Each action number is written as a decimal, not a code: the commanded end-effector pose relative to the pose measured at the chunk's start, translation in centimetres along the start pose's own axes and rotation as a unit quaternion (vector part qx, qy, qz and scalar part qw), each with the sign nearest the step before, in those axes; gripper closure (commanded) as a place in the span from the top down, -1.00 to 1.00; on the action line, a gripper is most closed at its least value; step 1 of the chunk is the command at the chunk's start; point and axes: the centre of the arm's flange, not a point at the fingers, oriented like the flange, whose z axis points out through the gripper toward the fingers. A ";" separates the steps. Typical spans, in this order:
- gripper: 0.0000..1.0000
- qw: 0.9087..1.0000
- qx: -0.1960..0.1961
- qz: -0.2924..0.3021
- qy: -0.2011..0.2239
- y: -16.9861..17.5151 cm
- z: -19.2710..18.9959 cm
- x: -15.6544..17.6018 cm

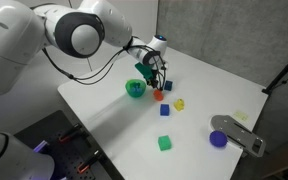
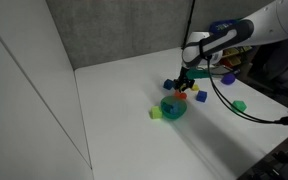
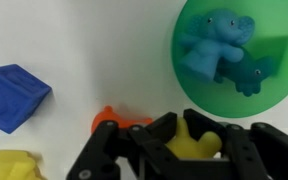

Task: Put the yellow toy on the left inside the green bowl

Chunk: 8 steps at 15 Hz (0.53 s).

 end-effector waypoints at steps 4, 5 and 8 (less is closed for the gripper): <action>-0.89 0.998 -0.019 -0.055 -0.014 -5.3 -3.5 -5.4; -0.92 0.998 -0.019 -0.060 -0.020 -5.7 -3.7 -6.1; -0.63 0.996 -0.021 -0.071 -0.051 -6.2 -3.8 -7.9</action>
